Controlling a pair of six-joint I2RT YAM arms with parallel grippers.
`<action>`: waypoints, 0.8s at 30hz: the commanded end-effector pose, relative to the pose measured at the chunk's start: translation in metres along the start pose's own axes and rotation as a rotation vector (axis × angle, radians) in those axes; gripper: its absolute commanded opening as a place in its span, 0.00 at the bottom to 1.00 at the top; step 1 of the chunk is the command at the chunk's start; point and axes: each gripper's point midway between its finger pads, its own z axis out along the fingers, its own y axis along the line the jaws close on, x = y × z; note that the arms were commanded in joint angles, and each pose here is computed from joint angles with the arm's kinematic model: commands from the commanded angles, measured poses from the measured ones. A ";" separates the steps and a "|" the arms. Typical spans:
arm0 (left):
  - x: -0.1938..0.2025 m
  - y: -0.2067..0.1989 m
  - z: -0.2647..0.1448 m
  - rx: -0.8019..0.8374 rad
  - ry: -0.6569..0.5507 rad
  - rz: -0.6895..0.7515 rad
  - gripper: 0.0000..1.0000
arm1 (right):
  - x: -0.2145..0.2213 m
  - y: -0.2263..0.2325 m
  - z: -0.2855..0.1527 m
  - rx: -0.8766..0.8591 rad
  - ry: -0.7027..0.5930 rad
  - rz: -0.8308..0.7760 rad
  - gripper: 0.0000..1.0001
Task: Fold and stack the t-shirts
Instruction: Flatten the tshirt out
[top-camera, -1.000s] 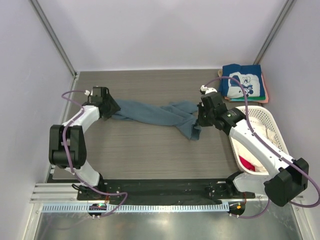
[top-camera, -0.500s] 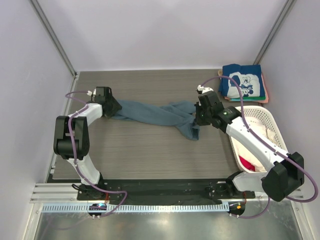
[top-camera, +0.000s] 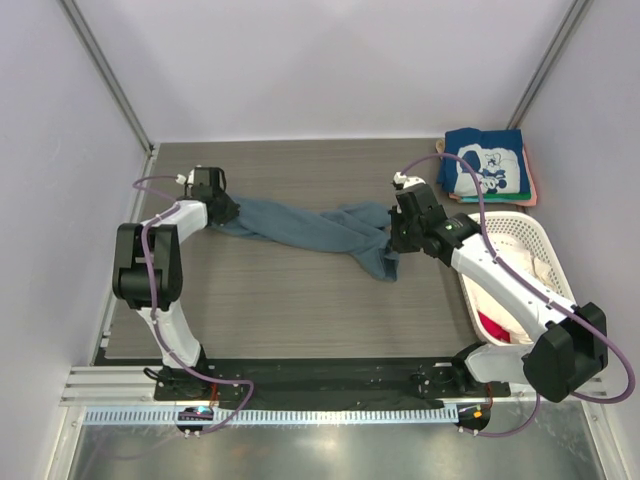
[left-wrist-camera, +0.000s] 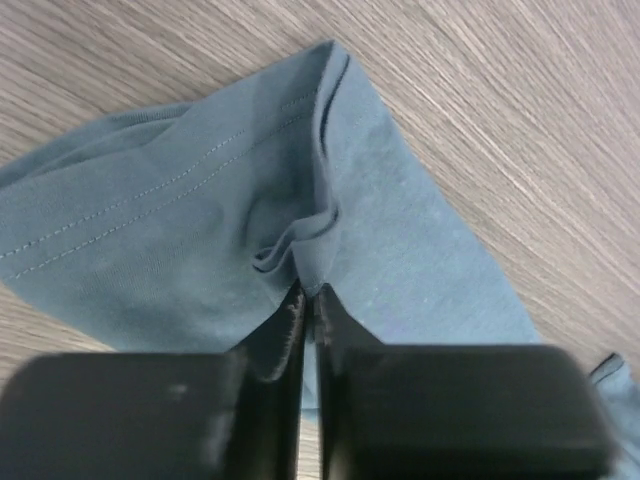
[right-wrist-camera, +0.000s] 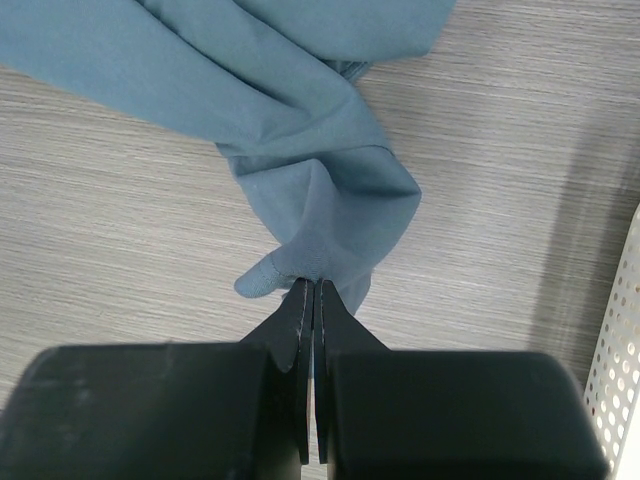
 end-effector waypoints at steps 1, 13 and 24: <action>-0.030 -0.026 -0.021 0.076 -0.090 -0.006 0.03 | -0.014 0.002 -0.004 -0.011 -0.056 -0.001 0.01; -0.085 -0.045 -0.211 0.159 -0.290 0.088 0.00 | -0.070 -0.003 -0.087 -0.017 -0.284 0.089 0.01; -0.078 -0.026 -0.438 0.382 -0.557 0.202 0.00 | -0.098 -0.009 -0.291 -0.287 -0.758 0.155 0.01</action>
